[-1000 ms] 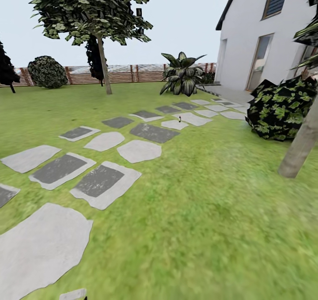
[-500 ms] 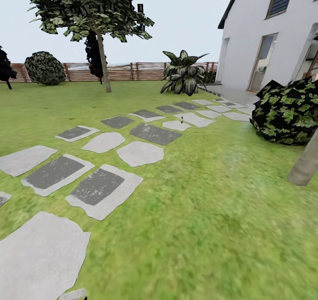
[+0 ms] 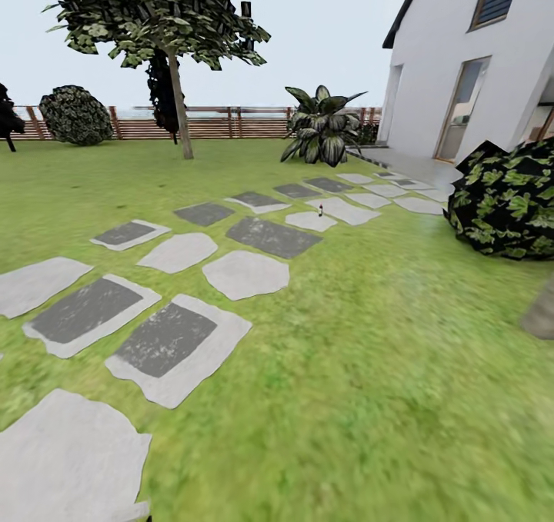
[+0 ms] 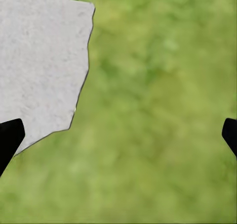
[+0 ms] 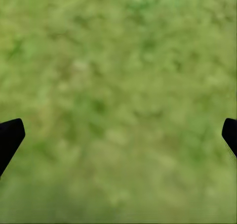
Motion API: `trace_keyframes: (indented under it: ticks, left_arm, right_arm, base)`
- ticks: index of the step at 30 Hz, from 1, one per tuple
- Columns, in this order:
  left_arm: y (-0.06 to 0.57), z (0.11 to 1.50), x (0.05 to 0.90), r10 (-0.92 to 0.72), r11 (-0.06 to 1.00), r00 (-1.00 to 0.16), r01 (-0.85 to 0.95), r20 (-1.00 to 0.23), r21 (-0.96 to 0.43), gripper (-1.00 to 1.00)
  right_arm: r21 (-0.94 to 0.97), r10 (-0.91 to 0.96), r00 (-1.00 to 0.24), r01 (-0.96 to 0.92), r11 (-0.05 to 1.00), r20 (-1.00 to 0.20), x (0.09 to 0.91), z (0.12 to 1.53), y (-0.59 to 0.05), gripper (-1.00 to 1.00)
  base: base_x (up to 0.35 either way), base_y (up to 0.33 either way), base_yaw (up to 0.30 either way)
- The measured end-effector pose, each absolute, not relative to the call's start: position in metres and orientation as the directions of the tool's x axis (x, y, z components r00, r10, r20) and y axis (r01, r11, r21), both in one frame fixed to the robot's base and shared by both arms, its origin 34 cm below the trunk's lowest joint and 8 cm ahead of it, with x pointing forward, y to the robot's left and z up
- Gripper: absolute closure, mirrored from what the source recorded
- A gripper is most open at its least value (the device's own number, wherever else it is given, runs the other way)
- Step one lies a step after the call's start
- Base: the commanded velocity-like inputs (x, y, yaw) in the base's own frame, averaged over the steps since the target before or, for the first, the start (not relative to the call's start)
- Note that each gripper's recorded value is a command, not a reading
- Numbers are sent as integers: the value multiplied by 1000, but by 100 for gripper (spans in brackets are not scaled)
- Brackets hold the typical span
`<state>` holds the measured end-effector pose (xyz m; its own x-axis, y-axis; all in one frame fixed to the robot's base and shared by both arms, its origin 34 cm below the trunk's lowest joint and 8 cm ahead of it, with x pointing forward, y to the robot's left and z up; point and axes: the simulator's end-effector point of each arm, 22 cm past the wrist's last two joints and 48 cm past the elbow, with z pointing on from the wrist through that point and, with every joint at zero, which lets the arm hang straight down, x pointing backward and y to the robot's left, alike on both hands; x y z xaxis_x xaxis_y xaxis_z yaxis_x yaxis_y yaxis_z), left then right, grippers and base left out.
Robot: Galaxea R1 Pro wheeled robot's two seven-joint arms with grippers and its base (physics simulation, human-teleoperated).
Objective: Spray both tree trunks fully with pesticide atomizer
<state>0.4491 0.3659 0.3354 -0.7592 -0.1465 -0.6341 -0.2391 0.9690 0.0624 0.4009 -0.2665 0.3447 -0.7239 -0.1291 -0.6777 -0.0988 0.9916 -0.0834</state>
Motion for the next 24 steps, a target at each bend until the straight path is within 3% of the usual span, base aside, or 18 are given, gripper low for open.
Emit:
trace_keyframes:
  ticks: [24]
  left_arm:
    - [366,335,449,-146,969,-759,-239,-634,63,-100]
  right_arm:
    - [-83,-129,-724,-99,992,-678,401,345,-266,-100]
  base:
    - [338,7,0]
